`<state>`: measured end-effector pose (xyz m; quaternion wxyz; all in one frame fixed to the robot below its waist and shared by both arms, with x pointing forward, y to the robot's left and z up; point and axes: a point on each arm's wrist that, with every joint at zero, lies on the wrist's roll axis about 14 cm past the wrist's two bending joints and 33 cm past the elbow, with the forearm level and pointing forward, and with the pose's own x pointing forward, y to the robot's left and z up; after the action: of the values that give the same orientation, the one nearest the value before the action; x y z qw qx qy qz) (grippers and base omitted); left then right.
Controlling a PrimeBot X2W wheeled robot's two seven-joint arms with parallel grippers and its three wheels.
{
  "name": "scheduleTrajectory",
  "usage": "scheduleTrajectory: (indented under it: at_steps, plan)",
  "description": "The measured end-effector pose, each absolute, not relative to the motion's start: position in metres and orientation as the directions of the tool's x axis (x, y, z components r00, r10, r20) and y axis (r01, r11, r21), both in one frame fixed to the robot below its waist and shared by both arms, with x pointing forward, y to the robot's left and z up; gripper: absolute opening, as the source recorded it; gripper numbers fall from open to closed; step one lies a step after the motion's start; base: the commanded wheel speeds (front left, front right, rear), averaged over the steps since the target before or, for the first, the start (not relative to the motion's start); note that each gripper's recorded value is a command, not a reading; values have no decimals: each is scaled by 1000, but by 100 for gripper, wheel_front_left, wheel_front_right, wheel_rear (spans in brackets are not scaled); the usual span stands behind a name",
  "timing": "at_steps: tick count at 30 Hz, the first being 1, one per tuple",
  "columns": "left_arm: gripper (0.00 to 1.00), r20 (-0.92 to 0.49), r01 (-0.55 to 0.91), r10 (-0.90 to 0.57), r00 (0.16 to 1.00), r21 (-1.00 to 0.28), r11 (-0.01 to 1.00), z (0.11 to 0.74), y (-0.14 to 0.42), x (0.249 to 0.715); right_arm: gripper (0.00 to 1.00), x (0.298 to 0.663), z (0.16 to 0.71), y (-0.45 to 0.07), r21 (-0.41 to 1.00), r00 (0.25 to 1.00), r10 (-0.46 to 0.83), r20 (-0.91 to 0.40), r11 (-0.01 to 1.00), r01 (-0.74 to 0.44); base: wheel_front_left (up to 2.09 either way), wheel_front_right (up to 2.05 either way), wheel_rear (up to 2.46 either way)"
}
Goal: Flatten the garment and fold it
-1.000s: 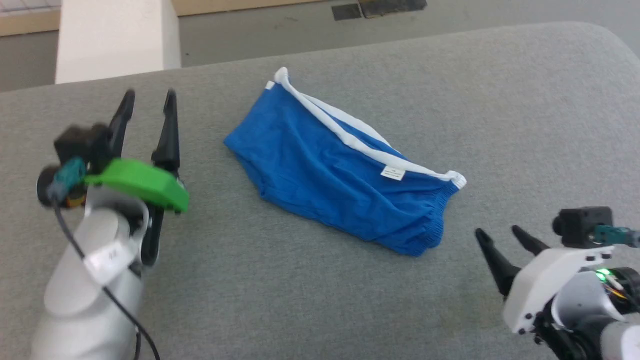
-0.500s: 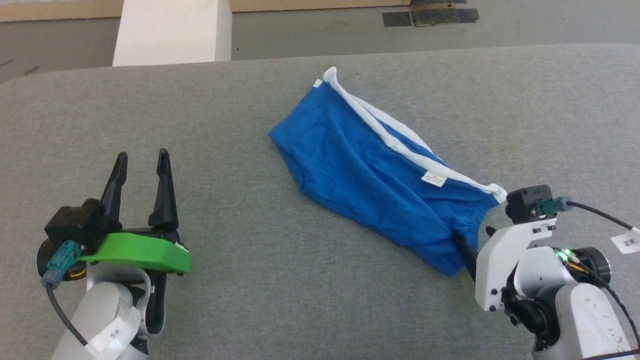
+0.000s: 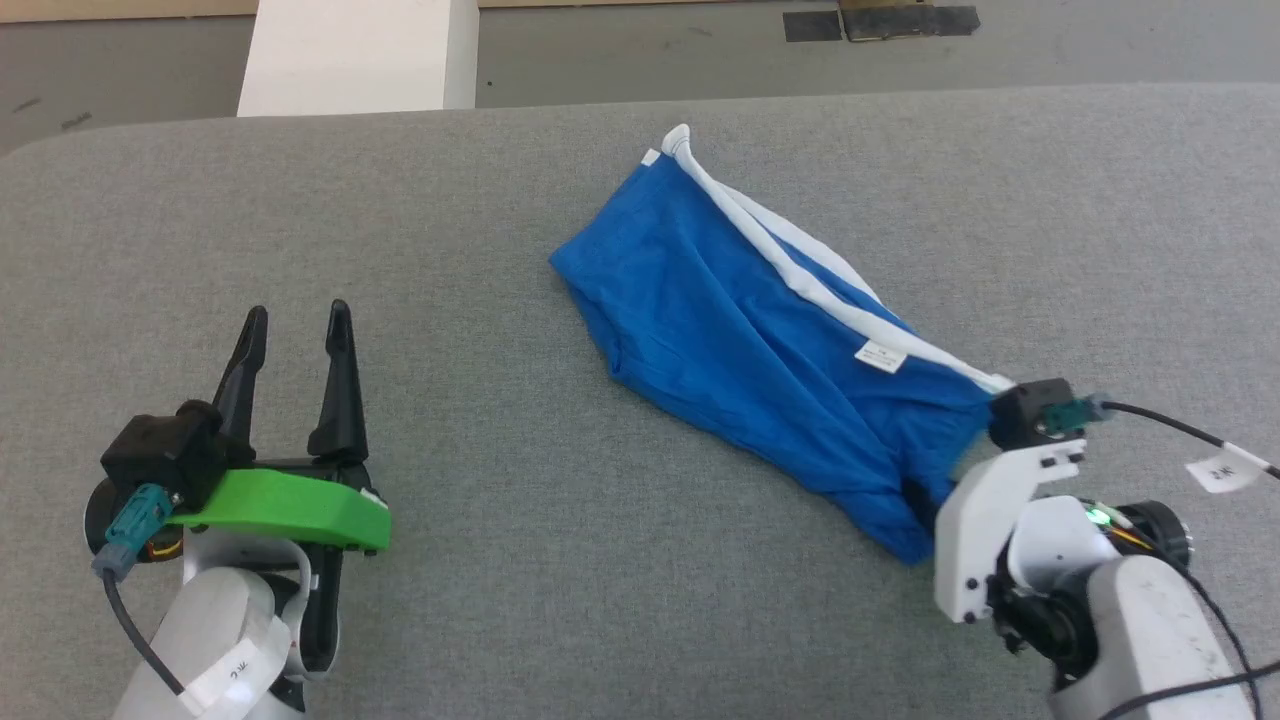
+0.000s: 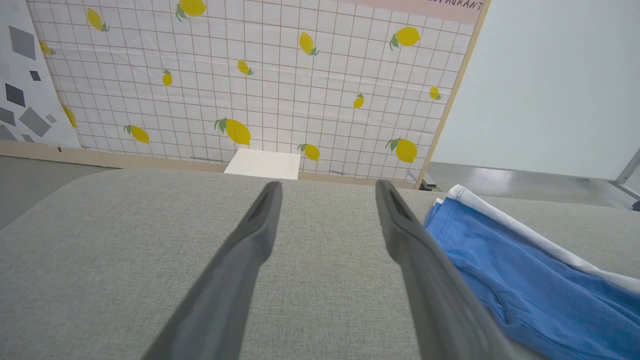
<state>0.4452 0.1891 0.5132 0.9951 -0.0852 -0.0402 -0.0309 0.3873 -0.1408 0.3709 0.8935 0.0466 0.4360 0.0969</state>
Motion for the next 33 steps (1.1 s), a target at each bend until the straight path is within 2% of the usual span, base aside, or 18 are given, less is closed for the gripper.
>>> scheduleTrajectory:
  at_steps: [7,14,17,23,29,33]
  plan:
    - [100,-3,92,-94,996,-185,978,494,180,447,0,391,374,-140,173,622,217,-752,976,-131,0,0,0]
    - [100,-166,219,-253,953,-202,955,478,136,473,0,396,386,-146,164,658,204,-725,979,-123,0,0,0]
    - [100,-283,261,-312,907,-205,943,468,113,493,0,397,389,-146,159,660,204,-723,979,-128,0,0,0]
    - [100,-572,305,-351,742,-178,936,433,83,516,0,396,390,-141,171,656,224,-721,975,-145,0,0,0]
    - [100,-713,335,-338,614,-152,930,403,70,523,0,394,384,-145,185,649,223,-728,975,-127,0,0,0]
    - [100,-754,355,-340,562,-151,923,384,62,522,0,393,379,-150,183,645,211,-734,977,-111,0,0,0]
